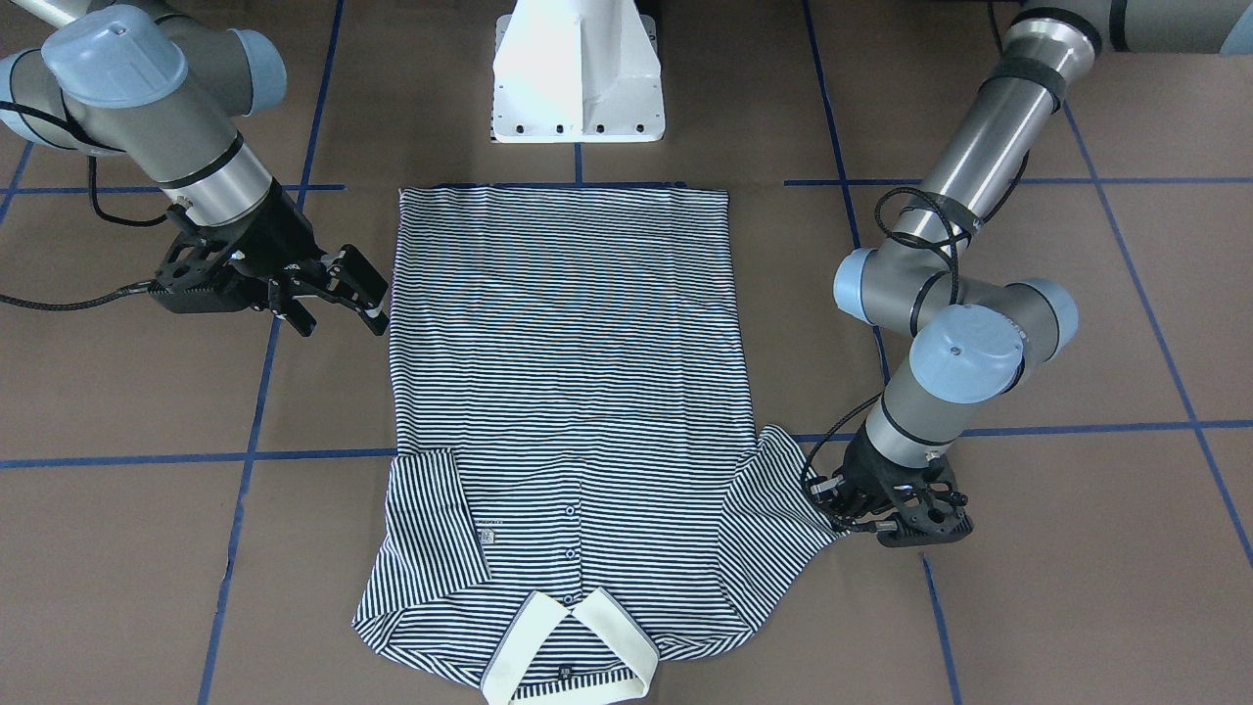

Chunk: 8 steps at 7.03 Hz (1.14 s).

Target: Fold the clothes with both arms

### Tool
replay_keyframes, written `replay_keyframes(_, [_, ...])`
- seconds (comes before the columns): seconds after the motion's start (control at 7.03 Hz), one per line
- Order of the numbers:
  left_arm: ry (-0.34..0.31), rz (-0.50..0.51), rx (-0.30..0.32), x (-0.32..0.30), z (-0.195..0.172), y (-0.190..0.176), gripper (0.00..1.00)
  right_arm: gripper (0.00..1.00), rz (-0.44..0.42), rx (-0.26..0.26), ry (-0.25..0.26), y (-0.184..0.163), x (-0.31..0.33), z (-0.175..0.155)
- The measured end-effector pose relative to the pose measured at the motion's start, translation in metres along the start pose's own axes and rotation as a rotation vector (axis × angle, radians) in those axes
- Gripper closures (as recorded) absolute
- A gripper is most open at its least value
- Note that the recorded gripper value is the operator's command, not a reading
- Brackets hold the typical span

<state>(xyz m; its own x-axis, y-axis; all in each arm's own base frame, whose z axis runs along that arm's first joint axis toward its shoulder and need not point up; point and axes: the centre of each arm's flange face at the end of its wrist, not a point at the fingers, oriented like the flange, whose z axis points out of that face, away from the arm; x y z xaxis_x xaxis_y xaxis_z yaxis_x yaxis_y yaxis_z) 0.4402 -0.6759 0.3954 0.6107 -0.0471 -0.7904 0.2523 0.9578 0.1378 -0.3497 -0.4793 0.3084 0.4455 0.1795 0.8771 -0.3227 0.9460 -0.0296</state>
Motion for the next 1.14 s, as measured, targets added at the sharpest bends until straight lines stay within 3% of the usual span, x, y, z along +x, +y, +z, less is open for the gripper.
replay_keyframes(0.14, [0.002,0.002,0.002,-0.001,-0.003,0.0,0.62,0.0,0.0,0.0,0.001,0.0,0.001,0.0])
replay_keyframes(1.0, [-0.042,-0.005,0.023,-0.015,0.008,0.001,0.6,0.0,0.003,0.001,0.005,0.0,0.002,0.001])
replay_keyframes(1.14, [-0.044,-0.005,0.026,-0.014,0.009,0.0,0.51,0.0,0.003,0.001,0.005,0.0,0.002,0.001])
